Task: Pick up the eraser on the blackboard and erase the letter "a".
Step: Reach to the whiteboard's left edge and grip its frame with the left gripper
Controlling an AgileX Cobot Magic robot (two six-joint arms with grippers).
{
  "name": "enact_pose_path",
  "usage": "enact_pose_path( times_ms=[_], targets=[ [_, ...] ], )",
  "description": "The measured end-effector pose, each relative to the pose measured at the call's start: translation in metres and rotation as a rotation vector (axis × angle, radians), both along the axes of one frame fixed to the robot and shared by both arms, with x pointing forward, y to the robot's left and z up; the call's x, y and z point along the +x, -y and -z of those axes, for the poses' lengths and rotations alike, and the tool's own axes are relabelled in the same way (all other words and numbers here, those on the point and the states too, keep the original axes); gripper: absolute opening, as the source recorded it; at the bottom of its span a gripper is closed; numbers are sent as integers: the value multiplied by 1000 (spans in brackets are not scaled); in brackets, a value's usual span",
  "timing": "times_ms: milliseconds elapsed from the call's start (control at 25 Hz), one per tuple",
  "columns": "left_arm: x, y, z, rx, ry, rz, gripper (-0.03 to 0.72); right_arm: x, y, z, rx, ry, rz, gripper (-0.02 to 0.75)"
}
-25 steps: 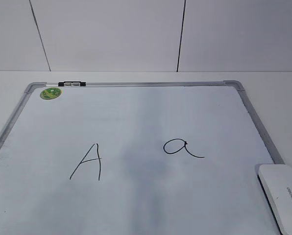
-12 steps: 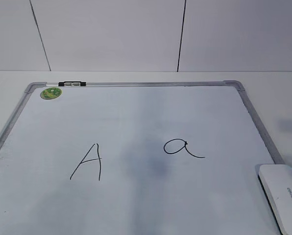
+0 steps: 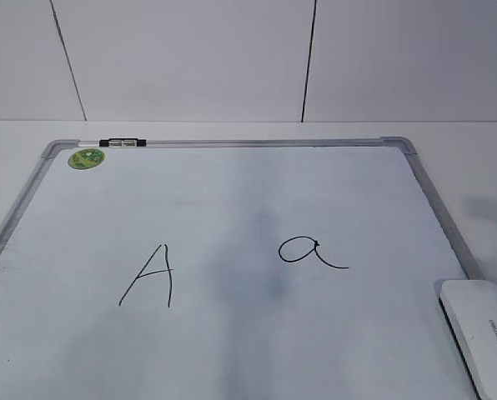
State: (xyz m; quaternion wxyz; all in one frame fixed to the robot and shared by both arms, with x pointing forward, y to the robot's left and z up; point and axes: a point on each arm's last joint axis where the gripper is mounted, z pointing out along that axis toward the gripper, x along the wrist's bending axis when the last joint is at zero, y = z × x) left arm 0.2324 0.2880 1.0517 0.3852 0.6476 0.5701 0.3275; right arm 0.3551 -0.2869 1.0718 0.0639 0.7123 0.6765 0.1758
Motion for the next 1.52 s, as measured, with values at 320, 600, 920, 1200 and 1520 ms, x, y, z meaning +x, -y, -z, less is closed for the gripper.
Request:
enact_pose_path(
  times_ms=[320,600,920,1200,1520],
  targets=[
    [0,0,0,0,0,0,307,24,0,18,12,-140,-5,592],
    [0,0,0,0,0,0,307,41,0,28,9,-151,-6,592],
    [0,0,0,0,0,0,307,60,-19,32,-34,-144,-89,592],
    [0,0,0,0,0,0,307,72,-41,47,-114,-172,-132,592],
    [0,0,0,0,0,0,307,77,-44,50,-110,-155,-111,592]
  ],
)
